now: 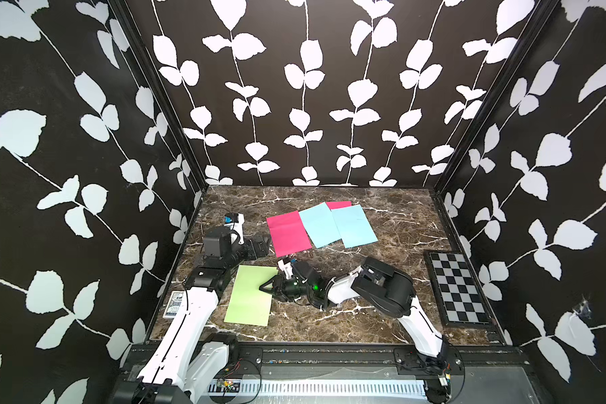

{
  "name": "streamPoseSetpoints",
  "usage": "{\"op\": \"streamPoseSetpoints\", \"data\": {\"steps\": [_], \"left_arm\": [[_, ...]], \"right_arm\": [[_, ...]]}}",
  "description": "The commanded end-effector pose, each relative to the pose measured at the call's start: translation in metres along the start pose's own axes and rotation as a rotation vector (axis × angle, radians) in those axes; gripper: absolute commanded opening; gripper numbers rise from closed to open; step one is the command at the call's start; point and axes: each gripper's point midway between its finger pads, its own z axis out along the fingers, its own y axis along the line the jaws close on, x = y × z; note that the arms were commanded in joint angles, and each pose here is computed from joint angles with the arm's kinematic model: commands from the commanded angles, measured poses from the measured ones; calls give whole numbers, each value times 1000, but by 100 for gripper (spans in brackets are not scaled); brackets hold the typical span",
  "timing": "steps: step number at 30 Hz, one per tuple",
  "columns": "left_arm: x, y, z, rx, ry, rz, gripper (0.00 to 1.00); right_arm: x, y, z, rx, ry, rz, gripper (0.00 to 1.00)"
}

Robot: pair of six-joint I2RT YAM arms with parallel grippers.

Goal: Sort the scattered colored papers by color
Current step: Place the colored paper.

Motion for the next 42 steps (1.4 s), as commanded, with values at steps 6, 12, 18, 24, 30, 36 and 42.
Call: {"op": "streamPoseSetpoints", "data": {"steps": [6,12,18,24,30,36,42], "left_arm": [[1,-1,-1,16,-15,10,99],[1,0,-2,14,-17,15,99],[2,1,-1,16,-18,11,99],[3,2,-3,13,-17,15,99],[5,3,-1,12,-11,8,99],[6,3,-1,15,-8,5,99],[4,1,-2,22,-12,8,99]], "right_arm": [[-8,25,-11,10,-21,19,48],[-6,15,-19,78,-19,25,48],[-7,14,-17,105,2,18,49],[-8,17,-7,99,24,20,49],[-9,20,-2,89,34,20,49],[-7,15,-3,101,40,23,50],[-5,10,-4,122,49,34,50]]}}
